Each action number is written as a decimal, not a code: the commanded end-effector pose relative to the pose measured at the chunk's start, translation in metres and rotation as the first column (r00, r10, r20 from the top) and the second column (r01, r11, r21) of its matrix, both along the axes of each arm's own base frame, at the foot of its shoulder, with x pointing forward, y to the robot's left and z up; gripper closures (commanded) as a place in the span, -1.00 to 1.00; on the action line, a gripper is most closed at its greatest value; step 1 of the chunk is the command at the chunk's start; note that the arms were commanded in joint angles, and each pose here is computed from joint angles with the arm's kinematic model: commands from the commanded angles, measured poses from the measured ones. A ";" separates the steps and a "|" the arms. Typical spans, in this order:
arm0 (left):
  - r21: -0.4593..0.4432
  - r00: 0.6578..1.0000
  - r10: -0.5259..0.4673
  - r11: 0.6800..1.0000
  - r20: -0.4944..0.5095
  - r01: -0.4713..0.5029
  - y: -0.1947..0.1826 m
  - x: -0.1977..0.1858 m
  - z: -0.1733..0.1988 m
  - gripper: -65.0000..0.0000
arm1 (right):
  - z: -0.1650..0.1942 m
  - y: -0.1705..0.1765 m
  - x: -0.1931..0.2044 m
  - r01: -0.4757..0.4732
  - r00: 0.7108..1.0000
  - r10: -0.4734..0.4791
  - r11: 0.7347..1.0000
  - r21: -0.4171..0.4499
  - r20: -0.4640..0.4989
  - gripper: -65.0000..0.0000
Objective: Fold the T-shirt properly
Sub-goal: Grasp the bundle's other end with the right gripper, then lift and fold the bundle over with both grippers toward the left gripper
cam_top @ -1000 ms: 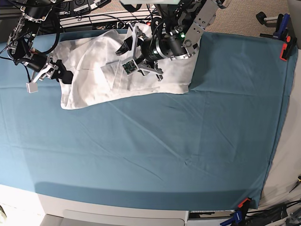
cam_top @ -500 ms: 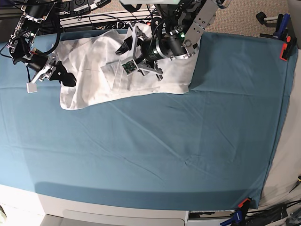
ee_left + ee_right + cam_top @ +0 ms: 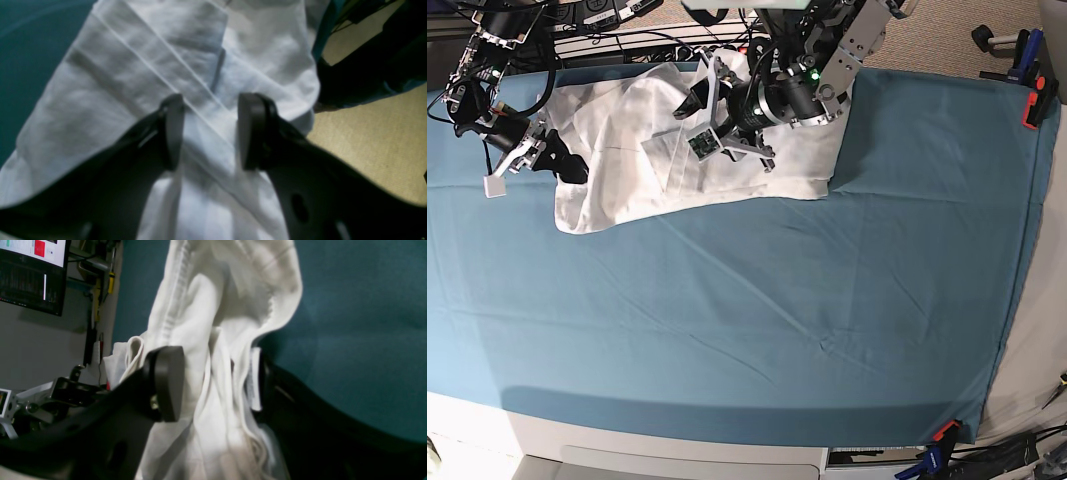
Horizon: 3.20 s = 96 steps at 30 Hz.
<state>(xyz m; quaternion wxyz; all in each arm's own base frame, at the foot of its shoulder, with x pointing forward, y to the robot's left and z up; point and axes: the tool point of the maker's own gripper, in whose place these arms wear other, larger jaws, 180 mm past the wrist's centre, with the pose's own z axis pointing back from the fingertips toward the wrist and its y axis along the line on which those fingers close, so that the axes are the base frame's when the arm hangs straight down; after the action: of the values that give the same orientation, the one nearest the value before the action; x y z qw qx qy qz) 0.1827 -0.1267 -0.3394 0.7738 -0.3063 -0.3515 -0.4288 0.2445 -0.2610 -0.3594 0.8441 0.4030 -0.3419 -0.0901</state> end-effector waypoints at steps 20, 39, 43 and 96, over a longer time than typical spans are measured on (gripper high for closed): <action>0.034 0.989 0.096 0.994 0.110 -0.100 0.012 0.028 0.021 0.15 | 0.031 0.014 0.013 -0.032 0.992 0.034 0.999 -0.023 0.118 1.00; 0.301 0.960 0.142 0.930 0.241 -0.213 0.097 0.033 -0.004 0.15 | 0.103 0.141 -0.046 -0.173 0.916 0.194 0.981 -0.091 0.352 1.00; 0.312 0.948 0.195 0.911 0.251 -0.269 0.114 0.041 -0.002 0.16 | 0.122 0.182 -0.059 -0.259 0.877 0.264 0.963 -0.069 0.401 1.00; 0.392 0.766 0.414 0.680 0.492 -0.620 0.270 0.085 0.048 0.17 | 0.075 0.369 -0.051 -0.487 0.711 0.558 0.830 -0.273 0.428 0.52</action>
<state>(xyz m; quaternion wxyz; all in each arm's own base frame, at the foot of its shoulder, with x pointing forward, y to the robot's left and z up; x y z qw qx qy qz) 0.2619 0.1431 -0.3029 0.8482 0.1139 -0.4080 -0.3180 0.1909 0.1022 -0.3012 0.7664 0.4146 -0.3995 0.2849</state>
